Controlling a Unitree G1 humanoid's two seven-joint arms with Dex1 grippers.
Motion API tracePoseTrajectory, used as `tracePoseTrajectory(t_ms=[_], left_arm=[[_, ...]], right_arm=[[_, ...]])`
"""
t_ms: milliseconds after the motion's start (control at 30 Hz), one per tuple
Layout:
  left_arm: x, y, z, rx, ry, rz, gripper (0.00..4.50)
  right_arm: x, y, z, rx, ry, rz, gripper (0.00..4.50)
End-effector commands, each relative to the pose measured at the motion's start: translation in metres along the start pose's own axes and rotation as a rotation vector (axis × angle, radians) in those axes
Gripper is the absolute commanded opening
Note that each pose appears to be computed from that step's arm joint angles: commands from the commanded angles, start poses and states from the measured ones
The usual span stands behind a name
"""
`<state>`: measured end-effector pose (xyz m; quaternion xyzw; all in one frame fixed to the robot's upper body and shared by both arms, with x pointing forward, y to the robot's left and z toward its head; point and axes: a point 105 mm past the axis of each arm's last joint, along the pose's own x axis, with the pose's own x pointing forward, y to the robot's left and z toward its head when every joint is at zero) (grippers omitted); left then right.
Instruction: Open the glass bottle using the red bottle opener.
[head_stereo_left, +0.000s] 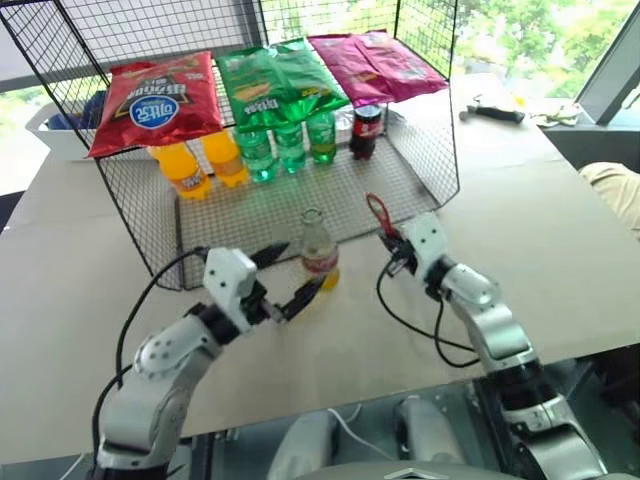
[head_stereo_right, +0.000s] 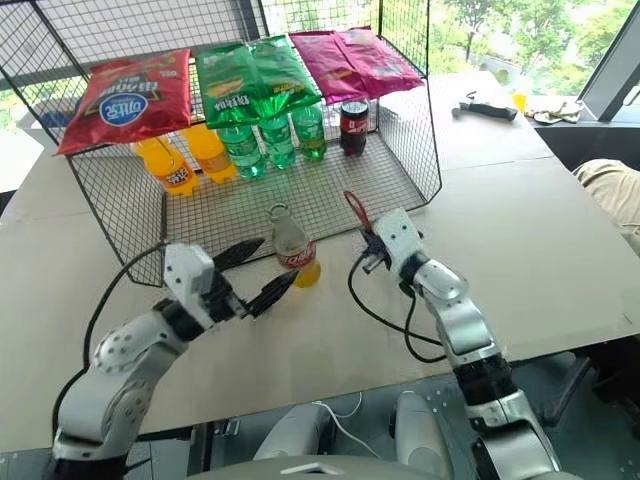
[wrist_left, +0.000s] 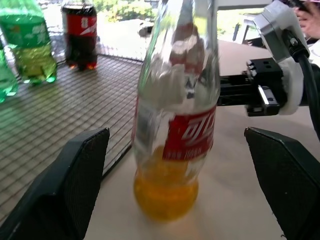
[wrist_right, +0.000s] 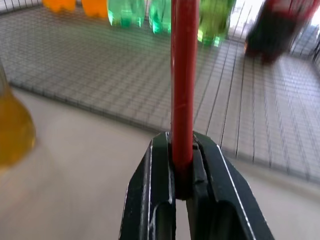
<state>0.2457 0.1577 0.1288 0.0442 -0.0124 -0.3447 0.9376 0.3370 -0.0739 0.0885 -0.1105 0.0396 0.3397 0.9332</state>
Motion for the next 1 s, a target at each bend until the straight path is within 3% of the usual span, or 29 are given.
tracePoseTrajectory(t_ms=[33,200,233,367,533,700,1000], left_arm=[[-0.026,0.008,-0.013,0.015,0.066,0.077,4.5],[-0.051,0.018,-0.03,-0.001,0.139,0.174,4.5],[-0.057,0.023,-0.034,0.006,0.153,0.21,4.5],[-0.08,0.031,-0.043,-0.001,0.193,0.301,4.5],[-0.1,0.018,-0.057,-0.027,0.256,0.305,4.5],[-0.122,0.02,-0.074,-0.024,0.329,0.371,4.5],[-0.126,0.015,-0.083,0.004,0.376,0.368,4.5]], right_arm=[[-0.019,-0.016,0.003,-0.098,0.042,-0.026,1.75],[-0.04,-0.031,0.001,-0.318,0.078,-0.059,4.25],[-0.045,-0.035,0.003,-0.341,0.06,-0.086,4.48],[-0.069,-0.036,-0.003,-0.298,0.042,-0.089,4.48],[-0.095,-0.012,-0.008,-0.131,-0.033,0.042,4.48],[-0.123,0.005,-0.026,-0.038,0.004,0.161,4.48],[-0.132,0.002,-0.034,0.048,0.008,0.181,4.48]])
